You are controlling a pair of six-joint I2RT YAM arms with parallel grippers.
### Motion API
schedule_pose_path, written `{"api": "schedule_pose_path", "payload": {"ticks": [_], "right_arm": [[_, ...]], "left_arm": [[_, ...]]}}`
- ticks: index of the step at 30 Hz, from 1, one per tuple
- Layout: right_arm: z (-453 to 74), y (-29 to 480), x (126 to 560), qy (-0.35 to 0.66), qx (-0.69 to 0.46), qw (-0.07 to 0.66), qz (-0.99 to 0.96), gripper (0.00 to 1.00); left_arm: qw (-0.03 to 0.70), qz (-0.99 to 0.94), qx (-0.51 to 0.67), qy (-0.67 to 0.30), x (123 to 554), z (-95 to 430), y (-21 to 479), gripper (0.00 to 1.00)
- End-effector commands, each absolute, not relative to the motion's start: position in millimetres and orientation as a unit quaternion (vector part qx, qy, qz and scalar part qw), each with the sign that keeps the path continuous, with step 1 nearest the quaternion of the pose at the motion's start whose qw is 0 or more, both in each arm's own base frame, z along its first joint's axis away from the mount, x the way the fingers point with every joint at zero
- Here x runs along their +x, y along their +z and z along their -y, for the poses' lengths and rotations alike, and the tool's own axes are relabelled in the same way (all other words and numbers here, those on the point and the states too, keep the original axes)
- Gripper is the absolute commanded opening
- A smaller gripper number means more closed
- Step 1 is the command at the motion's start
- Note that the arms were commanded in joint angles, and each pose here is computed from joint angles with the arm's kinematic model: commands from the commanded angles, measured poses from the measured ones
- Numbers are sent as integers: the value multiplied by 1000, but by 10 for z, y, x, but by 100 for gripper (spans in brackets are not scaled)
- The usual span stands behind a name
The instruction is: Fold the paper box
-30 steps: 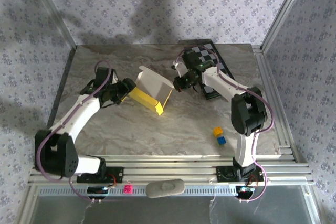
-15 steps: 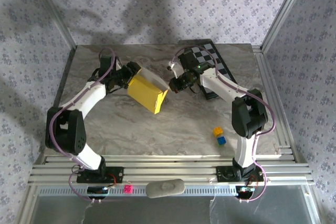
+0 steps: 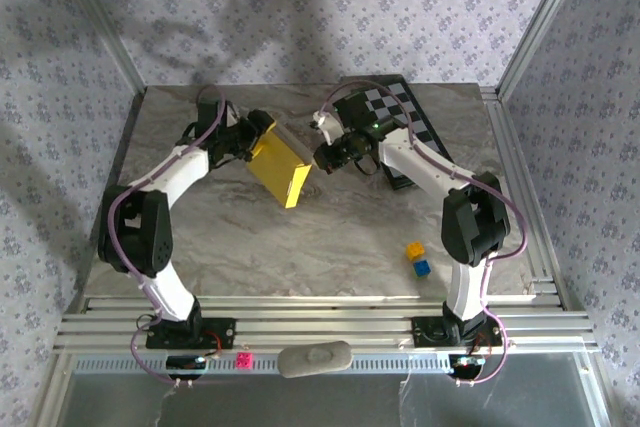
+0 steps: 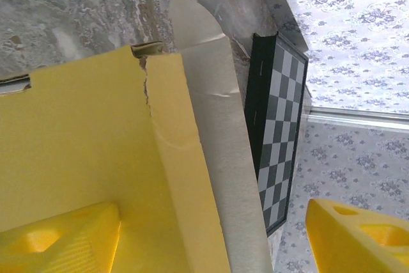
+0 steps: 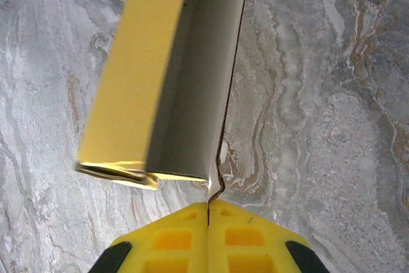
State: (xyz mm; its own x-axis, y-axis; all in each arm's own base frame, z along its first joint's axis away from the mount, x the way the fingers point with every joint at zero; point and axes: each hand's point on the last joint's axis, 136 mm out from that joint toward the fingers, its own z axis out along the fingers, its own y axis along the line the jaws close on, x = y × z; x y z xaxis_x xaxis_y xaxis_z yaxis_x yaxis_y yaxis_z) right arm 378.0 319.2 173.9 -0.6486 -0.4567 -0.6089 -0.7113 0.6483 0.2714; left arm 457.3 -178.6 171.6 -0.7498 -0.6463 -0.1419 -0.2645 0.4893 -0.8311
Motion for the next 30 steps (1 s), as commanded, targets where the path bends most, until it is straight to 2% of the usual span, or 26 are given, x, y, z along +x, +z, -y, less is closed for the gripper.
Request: {"api": "schedule_pose_path", "payload": {"ticks": [1,11,30], "right_arm": [[-3239,1915,3809,253,-335,269,-867,0],[-3189,1772,3827,244,-306,253,-884,0],[-3127,1509,3989,234,-125,189,-946,0]], "left_arm": [[209,-839,-239,-442,4551,2025,1786,75],[154,-855,-222,-444,4351,2401,1428,59],[121,-849,-243,-453,3905,2746,1195,59]]}}
